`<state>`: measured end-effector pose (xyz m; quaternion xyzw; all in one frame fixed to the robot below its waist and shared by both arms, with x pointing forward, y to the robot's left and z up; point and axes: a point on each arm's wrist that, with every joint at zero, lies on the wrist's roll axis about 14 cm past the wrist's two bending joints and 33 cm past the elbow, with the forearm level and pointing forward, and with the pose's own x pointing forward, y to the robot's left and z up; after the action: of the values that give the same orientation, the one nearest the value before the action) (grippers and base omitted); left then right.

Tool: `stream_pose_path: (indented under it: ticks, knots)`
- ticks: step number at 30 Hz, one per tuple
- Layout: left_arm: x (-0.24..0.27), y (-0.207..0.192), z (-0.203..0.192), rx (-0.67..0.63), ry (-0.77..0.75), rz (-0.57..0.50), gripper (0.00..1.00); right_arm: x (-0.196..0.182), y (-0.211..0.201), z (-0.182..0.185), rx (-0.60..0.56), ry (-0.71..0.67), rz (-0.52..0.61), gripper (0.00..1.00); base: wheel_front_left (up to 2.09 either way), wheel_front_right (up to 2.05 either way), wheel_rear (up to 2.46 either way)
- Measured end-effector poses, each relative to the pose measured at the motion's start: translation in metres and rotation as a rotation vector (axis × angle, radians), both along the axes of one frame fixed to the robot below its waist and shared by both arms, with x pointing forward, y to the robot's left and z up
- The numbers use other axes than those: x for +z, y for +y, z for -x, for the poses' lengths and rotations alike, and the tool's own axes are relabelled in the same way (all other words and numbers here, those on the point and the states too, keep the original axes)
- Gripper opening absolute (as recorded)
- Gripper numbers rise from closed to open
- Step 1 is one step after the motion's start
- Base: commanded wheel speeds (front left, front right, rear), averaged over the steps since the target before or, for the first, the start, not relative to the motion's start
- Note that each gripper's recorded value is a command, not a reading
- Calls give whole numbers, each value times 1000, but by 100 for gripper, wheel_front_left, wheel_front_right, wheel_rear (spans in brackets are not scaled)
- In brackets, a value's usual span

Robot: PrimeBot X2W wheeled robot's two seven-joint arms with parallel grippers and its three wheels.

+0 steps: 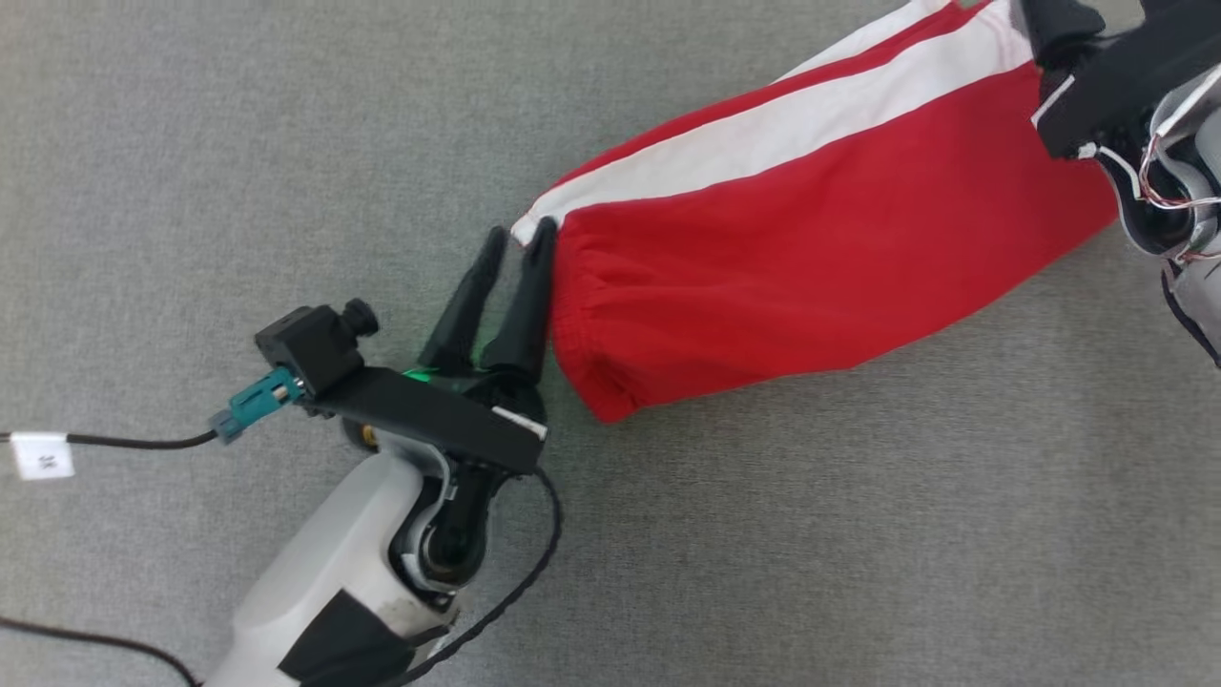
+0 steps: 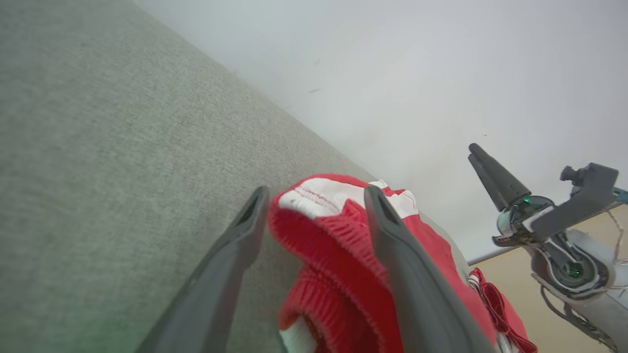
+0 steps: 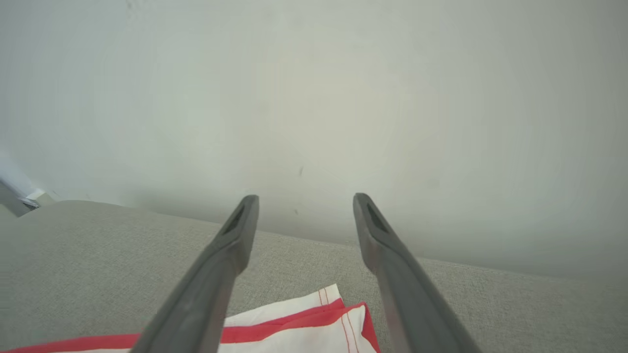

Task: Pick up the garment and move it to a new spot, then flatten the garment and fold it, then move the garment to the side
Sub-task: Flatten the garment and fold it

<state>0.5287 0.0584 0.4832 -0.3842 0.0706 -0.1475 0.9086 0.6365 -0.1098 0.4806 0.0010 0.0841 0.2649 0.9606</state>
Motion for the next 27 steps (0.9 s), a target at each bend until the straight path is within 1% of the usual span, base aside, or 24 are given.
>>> stream_pose_path:
  ticks: [2,6,9,12,15,19,21,27]
  knots:
    - [-2,6,1,21,-2,-37,100,15,3,3,8,-41,-22,100,0,0,0]
    - [-7,27,6,81,-10,-145,100,18,4,24,16,-58,-46,100,0,0,0]
    - [-8,41,16,114,-26,-246,100,23,3,38,10,-75,-69,100,0,0,0]
    - [6,47,26,143,-93,-341,100,15,-6,54,-24,-49,-80,100,0,0,0]
    - [22,44,39,151,-162,-400,100,-1,-19,68,-68,2,-74,100,0,0,0]
    - [32,40,60,157,-210,-452,100,-16,-34,79,-127,59,-65,100,0,0,0]
    - [39,39,69,170,-233,-468,100,-21,-40,79,-154,80,-68,100,0,0,0]
    - [40,43,94,200,-239,-505,100,-37,-46,75,-204,140,-86,100,0,0,0]
